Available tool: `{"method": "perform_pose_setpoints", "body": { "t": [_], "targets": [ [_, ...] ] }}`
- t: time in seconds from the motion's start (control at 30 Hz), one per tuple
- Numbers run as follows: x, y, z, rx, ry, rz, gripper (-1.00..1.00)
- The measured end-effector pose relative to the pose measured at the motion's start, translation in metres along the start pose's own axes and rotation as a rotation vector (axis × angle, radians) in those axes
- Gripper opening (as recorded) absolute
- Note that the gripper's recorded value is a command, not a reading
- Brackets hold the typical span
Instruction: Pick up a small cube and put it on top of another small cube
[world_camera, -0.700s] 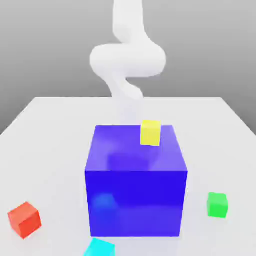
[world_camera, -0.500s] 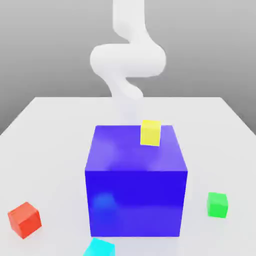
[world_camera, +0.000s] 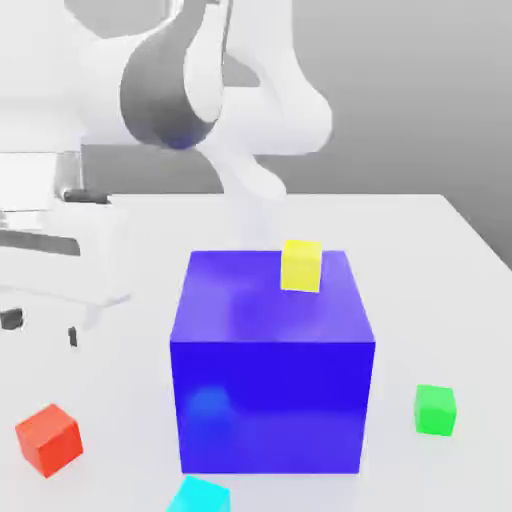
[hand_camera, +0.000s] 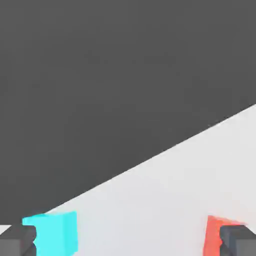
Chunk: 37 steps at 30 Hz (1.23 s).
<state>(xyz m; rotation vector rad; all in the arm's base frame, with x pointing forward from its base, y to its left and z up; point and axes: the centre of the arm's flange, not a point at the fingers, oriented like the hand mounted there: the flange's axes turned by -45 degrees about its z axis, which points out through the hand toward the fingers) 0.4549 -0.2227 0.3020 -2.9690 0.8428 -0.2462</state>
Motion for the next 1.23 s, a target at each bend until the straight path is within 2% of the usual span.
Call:
{"method": "perform_pose_setpoints", "body": {
  "t": [0.17, 0.33, 0.37, 0.6, 0.77, 1.0, 1.1, 1.13, 1.23],
  "targets": [
    [-0.024, 0.055, 0.080, -0.079, -0.113, 0.103, 0.00],
    [-0.037, 0.071, 0.146, -0.096, -0.134, 0.122, 0.00],
    [-0.039, 0.072, 0.154, -0.096, -0.134, 0.123, -1.00],
    [-0.039, 0.072, 0.154, -0.097, -0.135, 0.124, -1.00],
    [-0.030, 0.059, 0.100, -0.093, -0.136, 0.105, -1.00],
    [-0.033, -0.136, 0.072, -0.056, -0.157, -0.359, -1.00],
    [-0.043, -0.158, 0.106, -0.055, -0.158, -0.420, -1.00],
    [-0.046, -0.158, 0.117, -0.055, -0.157, -0.424, 1.00],
    [-0.046, -0.158, 0.117, -0.055, -0.157, -0.424, 1.00]
  ]
}}
